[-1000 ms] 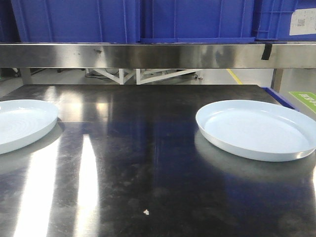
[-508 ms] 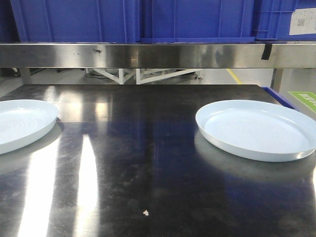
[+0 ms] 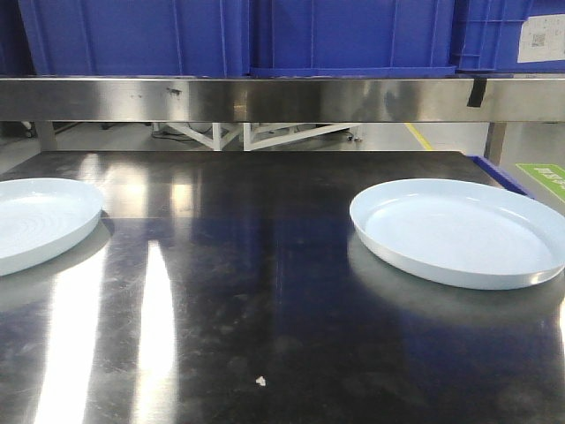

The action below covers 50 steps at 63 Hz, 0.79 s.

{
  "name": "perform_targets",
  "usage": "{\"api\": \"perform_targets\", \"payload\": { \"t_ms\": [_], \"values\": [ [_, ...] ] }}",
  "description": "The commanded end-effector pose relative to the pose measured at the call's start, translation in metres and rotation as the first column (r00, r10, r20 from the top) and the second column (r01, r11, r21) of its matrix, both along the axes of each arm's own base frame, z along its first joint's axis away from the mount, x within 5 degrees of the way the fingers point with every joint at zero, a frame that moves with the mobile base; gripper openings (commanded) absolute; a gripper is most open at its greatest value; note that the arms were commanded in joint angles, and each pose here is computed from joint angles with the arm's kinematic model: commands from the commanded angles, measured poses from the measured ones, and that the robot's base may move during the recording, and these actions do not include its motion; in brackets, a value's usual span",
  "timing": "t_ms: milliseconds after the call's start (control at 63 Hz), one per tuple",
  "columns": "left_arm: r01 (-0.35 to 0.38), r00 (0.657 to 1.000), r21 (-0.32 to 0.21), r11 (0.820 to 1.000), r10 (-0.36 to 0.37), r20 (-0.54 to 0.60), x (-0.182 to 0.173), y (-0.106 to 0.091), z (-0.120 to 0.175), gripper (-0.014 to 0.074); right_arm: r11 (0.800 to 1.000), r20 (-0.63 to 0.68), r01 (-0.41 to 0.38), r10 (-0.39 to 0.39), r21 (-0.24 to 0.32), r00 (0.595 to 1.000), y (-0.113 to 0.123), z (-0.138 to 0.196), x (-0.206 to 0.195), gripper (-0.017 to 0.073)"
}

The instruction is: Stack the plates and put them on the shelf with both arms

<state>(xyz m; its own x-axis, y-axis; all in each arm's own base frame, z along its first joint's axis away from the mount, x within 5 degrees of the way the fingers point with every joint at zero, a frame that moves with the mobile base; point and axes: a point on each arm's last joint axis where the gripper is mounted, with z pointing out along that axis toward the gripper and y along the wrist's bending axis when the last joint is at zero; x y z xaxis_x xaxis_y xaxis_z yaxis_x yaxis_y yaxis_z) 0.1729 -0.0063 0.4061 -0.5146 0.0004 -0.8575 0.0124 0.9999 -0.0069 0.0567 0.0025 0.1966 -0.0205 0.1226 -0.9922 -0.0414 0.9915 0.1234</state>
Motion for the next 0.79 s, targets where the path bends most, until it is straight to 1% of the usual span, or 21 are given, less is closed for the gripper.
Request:
{"api": "perform_targets", "payload": {
  "t_ms": [0, 143, 333, 381, 444, 524, 603, 682, 777],
  "values": [
    [0.007, 0.992, -0.015, 1.0, -0.005, 0.128, 0.001, -0.001, 0.019, 0.0102, 1.0, 0.128, 0.008, -0.006, -0.01, 0.992, 0.0, 0.015, -0.003, 0.0048],
    [0.008, 0.988, -0.016, 1.0, -0.006, 0.155, 0.002, -0.001, 0.021, 0.0102, 1.0, 0.128, 0.008, -0.006, -0.01, 0.992, 0.0, 0.015, -0.003, 0.0048],
    [0.008, 0.988, -0.016, 1.0, -0.006, 0.153, 0.002, -0.001, 0.021, 0.0102, 1.0, 0.15, 0.01, -0.008, -0.01, 0.989, -0.001, 0.017, -0.003, 0.0048],
    [0.011, 0.988, -0.024, 1.0, -0.007, 0.152, 0.002, -0.002, 0.021, 0.0102, 1.0, 0.161, 0.01, -0.008, -0.01, 0.987, -0.001, 0.018, -0.003, 0.0048],
    [0.011, 0.989, -0.024, 1.0, -0.007, 0.15, 0.002, -0.002, 0.021, 0.0102, 1.0, 0.208, 0.01, -0.008, -0.008, 0.978, -0.001, 0.022, -0.004, 0.0048],
    [0.011, 0.989, -0.024, 1.0, -0.007, 0.15, 0.002, -0.002, 0.021, 0.0102, 1.0, 0.305, 0.009, -0.007, -0.003, 0.952, 0.0, 0.032, -0.006, 0.0048],
    [0.011, 0.989, -0.024, 1.0, -0.007, 0.15, 0.002, -0.002, 0.021, 0.0102, 1.0, 0.333, 0.011, -0.007, -0.013, 0.943, -0.001, 0.047, -0.01, 0.0048],
    [0.01, 0.989, -0.021, 1.0, -0.006, 0.15, 0.002, -0.001, 0.021, 0.0102, 0.998, 0.279, 0.026, -0.009, -0.057, 0.96, -0.001, 0.07, -0.016, 0.0048],
    [0.01, 0.989, -0.021, 1.0, -0.006, 0.15, 0.002, -0.001, 0.021, 0.0102, 0.997, 0.155, 0.035, -0.023, -0.075, 0.988, -0.003, 0.097, -0.018, 0.0048]
  ]
}}
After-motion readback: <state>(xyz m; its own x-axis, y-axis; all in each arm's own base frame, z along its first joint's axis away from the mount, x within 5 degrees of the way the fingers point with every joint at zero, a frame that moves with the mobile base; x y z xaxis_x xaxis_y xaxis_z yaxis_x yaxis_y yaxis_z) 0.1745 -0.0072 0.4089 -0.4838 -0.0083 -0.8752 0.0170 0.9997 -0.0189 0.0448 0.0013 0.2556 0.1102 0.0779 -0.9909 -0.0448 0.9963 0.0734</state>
